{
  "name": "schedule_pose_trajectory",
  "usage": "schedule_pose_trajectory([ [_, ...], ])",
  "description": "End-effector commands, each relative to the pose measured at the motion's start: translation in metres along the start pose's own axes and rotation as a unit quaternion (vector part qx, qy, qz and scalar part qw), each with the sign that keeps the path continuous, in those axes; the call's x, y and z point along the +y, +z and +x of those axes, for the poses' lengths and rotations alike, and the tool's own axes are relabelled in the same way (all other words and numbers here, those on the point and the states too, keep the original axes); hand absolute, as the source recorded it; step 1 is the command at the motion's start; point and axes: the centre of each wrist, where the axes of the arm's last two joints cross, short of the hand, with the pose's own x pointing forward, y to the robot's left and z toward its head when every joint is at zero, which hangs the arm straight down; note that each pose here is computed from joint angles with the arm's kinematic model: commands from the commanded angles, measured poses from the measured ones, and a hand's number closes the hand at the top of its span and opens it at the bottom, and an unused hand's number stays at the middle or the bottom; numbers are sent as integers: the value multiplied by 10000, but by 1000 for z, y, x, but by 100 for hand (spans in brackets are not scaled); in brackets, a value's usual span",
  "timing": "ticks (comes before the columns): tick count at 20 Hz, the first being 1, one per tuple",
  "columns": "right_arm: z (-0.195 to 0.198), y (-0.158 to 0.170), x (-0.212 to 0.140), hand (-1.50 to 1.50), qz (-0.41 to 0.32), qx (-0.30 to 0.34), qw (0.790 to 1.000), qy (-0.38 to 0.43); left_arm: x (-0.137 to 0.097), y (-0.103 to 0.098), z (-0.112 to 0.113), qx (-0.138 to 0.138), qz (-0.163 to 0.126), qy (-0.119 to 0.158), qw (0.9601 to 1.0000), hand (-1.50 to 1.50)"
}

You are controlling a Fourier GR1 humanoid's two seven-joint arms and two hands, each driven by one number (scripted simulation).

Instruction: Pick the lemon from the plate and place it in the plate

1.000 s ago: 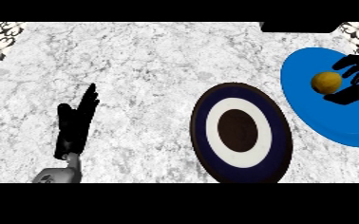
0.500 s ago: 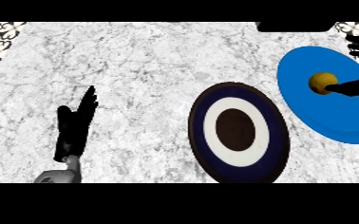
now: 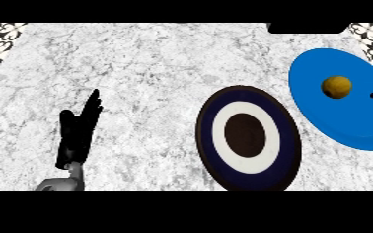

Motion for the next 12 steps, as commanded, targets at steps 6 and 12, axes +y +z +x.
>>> schedule_pose_trajectory([
  [6, -38, 31, -12, -150, 162, -338, 9987, -354, -9, -3, -6, -49, -36, 7, 10000, 0],
  [12, -34, 20, 11, -150, 122, -385, 9990, -194, 1, 3, -8, -57, 32, -34, 10000, 0],
])
